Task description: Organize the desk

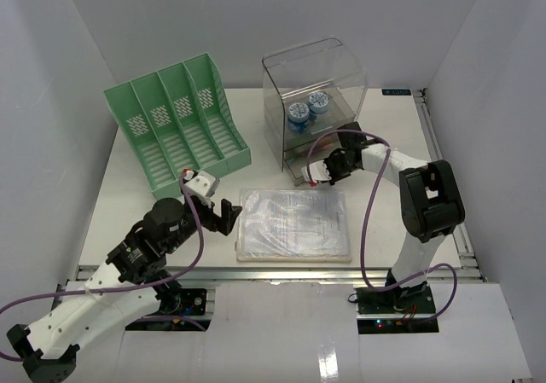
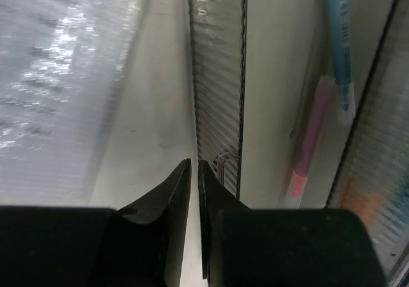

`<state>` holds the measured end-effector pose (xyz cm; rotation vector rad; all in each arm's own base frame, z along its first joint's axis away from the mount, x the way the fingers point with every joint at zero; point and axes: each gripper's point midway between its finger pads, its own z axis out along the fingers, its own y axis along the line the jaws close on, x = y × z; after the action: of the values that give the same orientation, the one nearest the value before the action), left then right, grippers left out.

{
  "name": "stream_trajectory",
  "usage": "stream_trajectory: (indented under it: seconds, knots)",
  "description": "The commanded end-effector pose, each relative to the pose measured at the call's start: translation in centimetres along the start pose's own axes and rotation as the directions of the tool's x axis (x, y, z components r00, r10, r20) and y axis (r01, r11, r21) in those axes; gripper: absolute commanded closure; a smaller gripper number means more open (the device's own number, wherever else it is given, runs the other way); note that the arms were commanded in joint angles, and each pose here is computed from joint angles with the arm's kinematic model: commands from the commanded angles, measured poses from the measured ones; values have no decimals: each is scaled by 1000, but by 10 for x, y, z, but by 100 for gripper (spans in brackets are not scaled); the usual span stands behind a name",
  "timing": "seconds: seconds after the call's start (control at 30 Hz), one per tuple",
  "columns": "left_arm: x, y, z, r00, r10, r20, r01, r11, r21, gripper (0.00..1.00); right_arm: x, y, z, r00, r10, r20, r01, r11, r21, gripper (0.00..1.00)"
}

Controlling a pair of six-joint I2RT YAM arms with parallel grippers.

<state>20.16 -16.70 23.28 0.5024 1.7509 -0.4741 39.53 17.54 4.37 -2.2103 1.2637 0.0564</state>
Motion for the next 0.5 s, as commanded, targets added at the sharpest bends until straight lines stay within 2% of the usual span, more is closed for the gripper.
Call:
stream_trajectory:
  seconds: [0.0,0.1,0.27,0.47]
  knots:
    - [3,8,3,1000,-9,-5,9,999,-46,2,12,-60,-5,991,110,-78,-92,973,209,77]
    - [3,8,3,1000,-7,-9,7,999,-50,2,18,-78,0,980,177,-95,-144,949,280,70]
    - [3,9,1,1000,-10,-2,10,999,-50,2,16,-90,4,972,221,-76,-187,930,316,60]
    - [6,6,3,1000,-8,-14,8,999,-34,2,11,-79,8,966,250,-58,-223,928,298,57]
